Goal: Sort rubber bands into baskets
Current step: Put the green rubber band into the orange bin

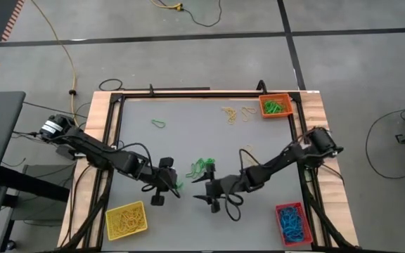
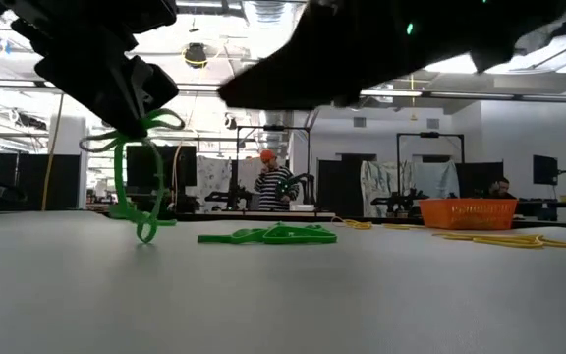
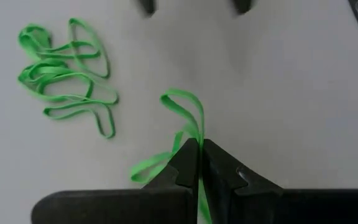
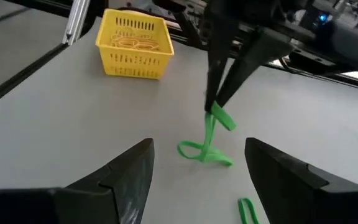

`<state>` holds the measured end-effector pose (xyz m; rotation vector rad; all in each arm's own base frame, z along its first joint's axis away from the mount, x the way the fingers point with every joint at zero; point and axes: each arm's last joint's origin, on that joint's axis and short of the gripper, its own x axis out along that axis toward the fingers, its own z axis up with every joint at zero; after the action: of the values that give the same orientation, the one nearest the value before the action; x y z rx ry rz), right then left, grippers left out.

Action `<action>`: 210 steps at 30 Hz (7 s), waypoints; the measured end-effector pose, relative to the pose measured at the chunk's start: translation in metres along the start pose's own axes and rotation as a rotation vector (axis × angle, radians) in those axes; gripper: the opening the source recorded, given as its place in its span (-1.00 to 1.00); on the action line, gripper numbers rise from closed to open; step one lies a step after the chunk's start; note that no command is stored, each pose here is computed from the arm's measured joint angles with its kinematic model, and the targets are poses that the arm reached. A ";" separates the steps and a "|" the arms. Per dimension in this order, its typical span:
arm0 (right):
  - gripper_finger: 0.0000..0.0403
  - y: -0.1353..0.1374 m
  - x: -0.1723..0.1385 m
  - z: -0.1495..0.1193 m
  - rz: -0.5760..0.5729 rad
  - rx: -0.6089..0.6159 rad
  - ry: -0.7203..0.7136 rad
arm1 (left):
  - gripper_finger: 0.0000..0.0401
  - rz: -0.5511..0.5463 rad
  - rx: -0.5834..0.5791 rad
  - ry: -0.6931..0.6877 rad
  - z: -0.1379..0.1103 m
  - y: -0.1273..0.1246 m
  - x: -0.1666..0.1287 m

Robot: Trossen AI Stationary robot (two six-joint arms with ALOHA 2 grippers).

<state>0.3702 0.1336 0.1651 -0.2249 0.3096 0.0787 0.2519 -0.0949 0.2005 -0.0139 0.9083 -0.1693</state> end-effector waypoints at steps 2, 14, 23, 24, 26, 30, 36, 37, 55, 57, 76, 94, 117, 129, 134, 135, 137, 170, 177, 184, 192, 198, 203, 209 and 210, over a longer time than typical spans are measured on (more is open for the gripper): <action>0.40 -0.004 0.005 -0.006 0.000 0.000 0.012 | -1.00 -0.023 0.014 -0.004 0.001 -0.001 0.000; 0.37 -0.005 0.035 0.007 0.000 -0.104 -0.033 | -1.00 -0.077 0.054 -0.050 0.006 -0.003 0.001; -0.10 -0.002 0.035 0.009 -0.005 -0.129 -0.018 | -1.00 -0.082 0.058 -0.052 0.006 -0.003 0.001; -0.17 -0.002 0.035 0.008 -0.004 -0.127 -0.014 | -1.00 -0.084 0.058 -0.055 0.006 -0.004 0.001; -0.29 -0.002 0.035 0.008 0.005 -0.126 -0.017 | -1.00 -0.098 0.058 -0.058 0.007 -0.004 0.001; -0.45 -0.002 0.035 0.008 0.014 -0.126 -0.015 | -1.00 -0.114 0.065 -0.079 0.009 -0.005 0.001; -0.49 -0.002 0.035 0.008 0.014 -0.125 -0.016 | -1.00 -0.115 0.065 -0.086 0.009 -0.005 0.000; -0.49 -0.002 0.035 0.008 0.013 -0.125 -0.016 | -1.00 -0.116 0.065 -0.089 0.010 -0.005 0.000; -0.89 0.001 0.034 0.009 0.022 -0.133 -0.020 | -0.99 -0.118 0.064 -0.118 0.012 -0.006 0.000; -0.89 0.002 0.034 0.009 0.022 -0.134 -0.019 | -0.96 -0.104 0.058 -0.125 0.013 -0.005 0.000; -0.89 -0.004 0.030 -0.002 -0.134 -0.138 0.156 | -0.25 0.252 -0.011 -0.079 0.001 0.000 -0.001; -0.89 -0.071 -0.005 0.010 -0.475 -0.055 0.421 | -0.24 0.389 -0.058 -0.173 -0.027 -0.004 0.011; -0.89 -0.247 -0.149 -0.003 -0.868 0.237 1.006 | -0.24 0.322 -0.237 -0.287 -0.025 -0.015 0.011; -0.87 -0.296 -0.214 -0.030 -0.956 0.504 1.179 | -0.24 0.339 -0.277 -0.303 -0.024 -0.015 0.010; -0.86 -0.305 -0.225 -0.041 -0.948 0.588 1.227 | -0.24 0.337 -0.286 -0.305 -0.024 -0.015 0.010; -0.87 -0.306 -0.227 -0.041 -0.945 0.596 1.228 | -0.24 0.337 -0.287 -0.305 -0.024 -0.015 0.010; -0.87 -0.306 -0.228 -0.042 -0.946 0.607 1.239 | -0.24 0.337 -0.288 -0.305 -0.024 -0.015 0.010; 0.03 -0.302 -0.230 -0.043 -0.922 0.695 1.240 | -0.24 0.345 -0.288 -0.307 -0.025 -0.014 0.010; -0.02 -0.276 -0.203 -0.030 -0.710 0.654 1.190 | -0.24 0.345 -0.280 -0.306 -0.025 -0.014 0.010; -0.03 -0.233 -0.174 -0.012 -0.539 0.551 1.152 | -0.24 0.347 -0.273 -0.304 -0.025 -0.014 0.010; -0.03 -0.171 -0.153 0.009 -0.381 0.483 1.102 | -0.24 0.349 -0.258 -0.301 -0.025 -0.014 0.010; -0.03 -0.129 -0.147 0.021 -0.348 0.447 1.051 | -0.24 0.349 -0.258 -0.301 -0.025 -0.014 0.010; -0.03 -0.099 -0.148 0.028 -0.348 0.442 1.003 | -0.24 0.349 -0.257 -0.300 -0.025 -0.014 0.010; -0.03 -0.069 -0.152 0.033 -0.384 0.438 0.937 | -0.24 0.354 -0.253 -0.289 -0.026 -0.014 0.011; -0.03 -0.064 -0.152 0.033 -0.389 0.440 0.916 | -0.24 0.356 -0.251 -0.286 -0.026 -0.014 0.011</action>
<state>0.2427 0.0721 0.2560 0.1376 1.1712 -0.4904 0.2359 -0.1086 0.1773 -0.1066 0.6287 0.2732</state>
